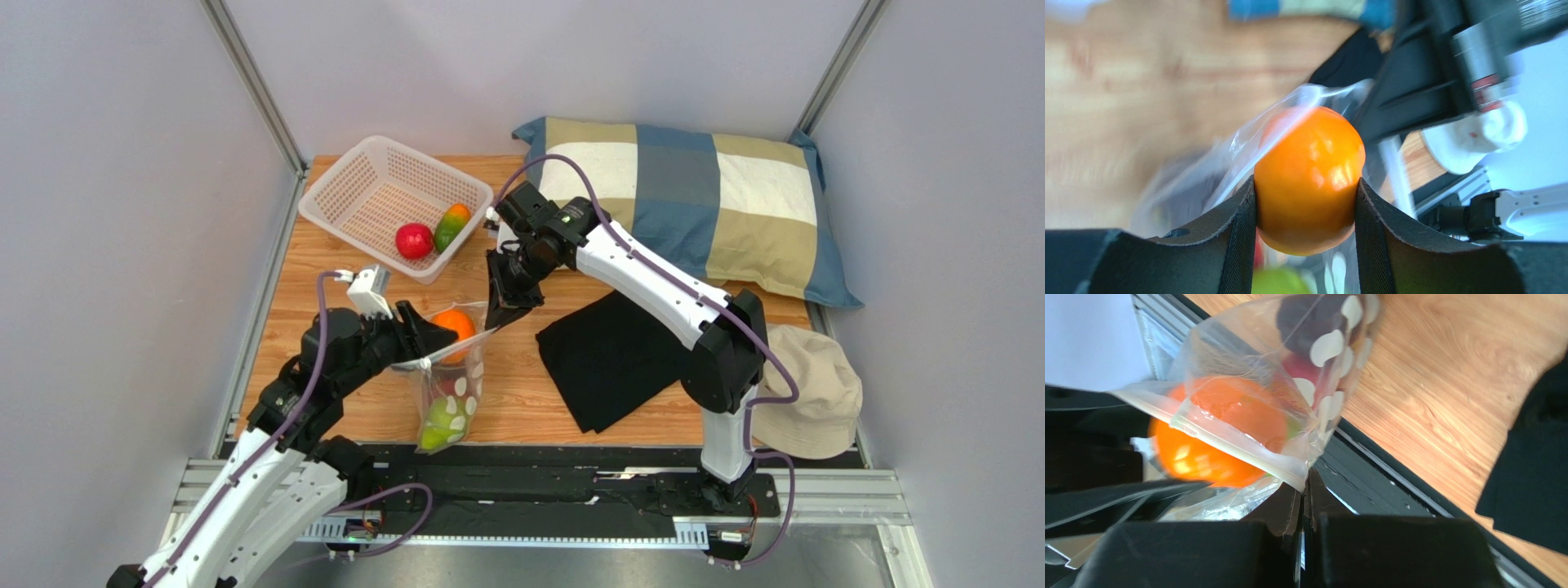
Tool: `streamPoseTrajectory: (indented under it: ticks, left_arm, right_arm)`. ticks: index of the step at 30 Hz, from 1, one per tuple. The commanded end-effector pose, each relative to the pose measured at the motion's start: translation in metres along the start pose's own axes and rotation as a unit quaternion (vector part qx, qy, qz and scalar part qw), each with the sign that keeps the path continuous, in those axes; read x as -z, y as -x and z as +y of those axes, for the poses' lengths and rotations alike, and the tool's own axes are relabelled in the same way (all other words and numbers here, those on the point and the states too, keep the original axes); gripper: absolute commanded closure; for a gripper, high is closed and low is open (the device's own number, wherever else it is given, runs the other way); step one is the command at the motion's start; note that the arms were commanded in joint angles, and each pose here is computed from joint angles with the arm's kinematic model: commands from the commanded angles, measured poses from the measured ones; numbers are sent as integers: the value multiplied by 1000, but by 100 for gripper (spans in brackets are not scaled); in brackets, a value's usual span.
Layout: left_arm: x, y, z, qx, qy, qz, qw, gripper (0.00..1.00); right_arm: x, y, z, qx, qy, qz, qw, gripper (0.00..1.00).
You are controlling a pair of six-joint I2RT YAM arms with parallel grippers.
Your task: Open the zip-top bag and remove the fake food
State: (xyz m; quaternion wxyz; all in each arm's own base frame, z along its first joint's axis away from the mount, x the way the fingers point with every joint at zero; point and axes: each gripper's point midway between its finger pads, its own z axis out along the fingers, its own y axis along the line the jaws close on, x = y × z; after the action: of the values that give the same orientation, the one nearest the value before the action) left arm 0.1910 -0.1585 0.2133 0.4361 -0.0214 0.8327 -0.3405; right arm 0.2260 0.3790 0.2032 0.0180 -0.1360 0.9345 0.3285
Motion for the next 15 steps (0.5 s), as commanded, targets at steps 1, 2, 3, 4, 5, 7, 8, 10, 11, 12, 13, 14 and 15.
streamPoseTrajectory:
  ticks: [1, 2, 3, 4, 5, 7, 8, 10, 11, 12, 13, 14, 15]
  left_arm:
    - [27, 55, -53, -96, -129, -139, 977, 100]
    - [30, 56, -57, -107, -136, -140, 975, 100]
    - [30, 51, -55, -115, -134, -127, 976, 100]
    - [31, 49, -55, -118, -132, -119, 977, 100]
    - [31, 48, -52, -113, -125, -116, 979, 100]
    - [32, 49, -49, -83, -117, -124, 982, 100]
    - [33, 51, -49, -65, -115, -129, 983, 100]
    - [31, 57, -43, 15, -90, -136, 986, 100]
    - [29, 59, -44, 40, -89, -135, 986, 100]
    - [22, 59, -44, 68, -81, -125, 987, 100]
    - [18, 61, -45, 130, -74, -118, 982, 100]
    - [7, 61, -44, 158, -59, -101, 980, 100]
    - [2, 59, -43, 182, -47, -88, 978, 100]
  right_arm:
    - [16, -13, -40, 8, -93, -8, 996, 100]
    - [15, -13, -49, 8, -108, -11, 994, 100]
    - [16, -12, -54, 15, -118, -17, 993, 100]
    - [18, -11, -58, 28, -128, -21, 991, 100]
    - [18, -10, -63, 36, -141, -25, 989, 100]
    - [20, -9, -63, 45, -143, -32, 988, 100]
    - [20, -7, -60, 47, -135, -38, 989, 100]
    - [23, -2, -51, 49, -124, -51, 990, 100]
    - [22, -1, -44, 54, -118, -54, 990, 100]
    - [28, 8, -33, 63, -113, -72, 989, 100]
    - [30, 11, -30, 70, -121, -76, 987, 100]
    - [26, 10, -38, 80, -161, -68, 981, 100]
    - [36, 20, -29, 94, -169, -87, 977, 100]
